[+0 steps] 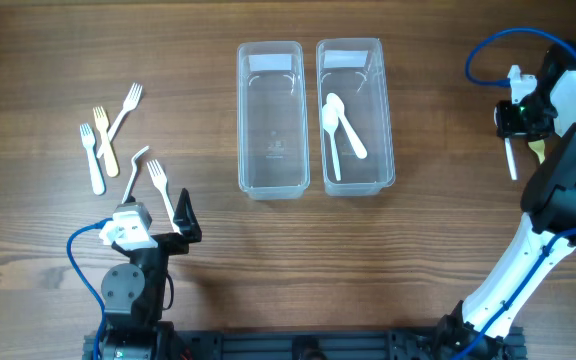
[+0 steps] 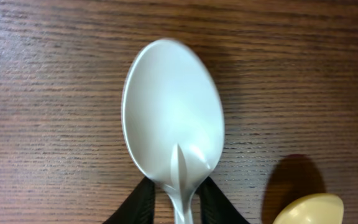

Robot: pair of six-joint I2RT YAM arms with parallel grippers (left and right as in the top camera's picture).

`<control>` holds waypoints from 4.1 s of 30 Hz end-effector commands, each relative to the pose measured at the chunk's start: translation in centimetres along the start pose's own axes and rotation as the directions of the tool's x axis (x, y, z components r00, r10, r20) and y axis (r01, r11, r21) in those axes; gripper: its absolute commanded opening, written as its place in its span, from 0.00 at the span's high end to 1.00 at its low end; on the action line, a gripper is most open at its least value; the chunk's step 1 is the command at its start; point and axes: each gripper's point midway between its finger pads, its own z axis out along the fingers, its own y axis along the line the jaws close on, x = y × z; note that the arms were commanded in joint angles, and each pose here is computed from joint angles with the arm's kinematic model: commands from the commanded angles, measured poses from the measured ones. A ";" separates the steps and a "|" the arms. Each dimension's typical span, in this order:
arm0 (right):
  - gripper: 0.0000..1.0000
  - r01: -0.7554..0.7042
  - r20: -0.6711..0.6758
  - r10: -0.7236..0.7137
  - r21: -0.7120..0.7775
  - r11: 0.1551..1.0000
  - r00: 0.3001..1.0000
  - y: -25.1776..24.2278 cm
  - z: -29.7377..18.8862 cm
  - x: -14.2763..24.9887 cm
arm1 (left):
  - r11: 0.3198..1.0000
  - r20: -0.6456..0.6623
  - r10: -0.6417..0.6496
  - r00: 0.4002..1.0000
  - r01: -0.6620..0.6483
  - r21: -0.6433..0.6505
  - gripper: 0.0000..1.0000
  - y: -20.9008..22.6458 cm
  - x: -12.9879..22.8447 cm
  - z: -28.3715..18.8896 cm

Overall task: Pack container
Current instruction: 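Move the right gripper to a white spoon and grasp it, then carry the white spoon into the right container and release it, then move the right gripper to the yellow spoon and grasp it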

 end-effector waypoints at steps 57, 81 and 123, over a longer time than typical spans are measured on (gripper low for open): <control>0.92 0.206 0.367 -0.119 -0.210 0.956 0.923 34.0 -16.0 -5.7 | 1.000 0.000 0.008 1.000 -0.008 -0.012 0.00 0.3 0.0 0.0; 0.53 0.119 0.387 -0.073 -0.098 0.988 0.919 27.9 -18.4 -5.1 | 1.000 0.000 0.008 1.000 -0.008 -0.012 0.00 0.3 0.0 0.0; 0.20 -0.163 0.141 0.135 0.213 0.963 0.981 -6.6 -6.3 8.5 | 1.000 0.000 0.007 1.000 -0.007 -0.012 0.00 0.3 0.0 0.0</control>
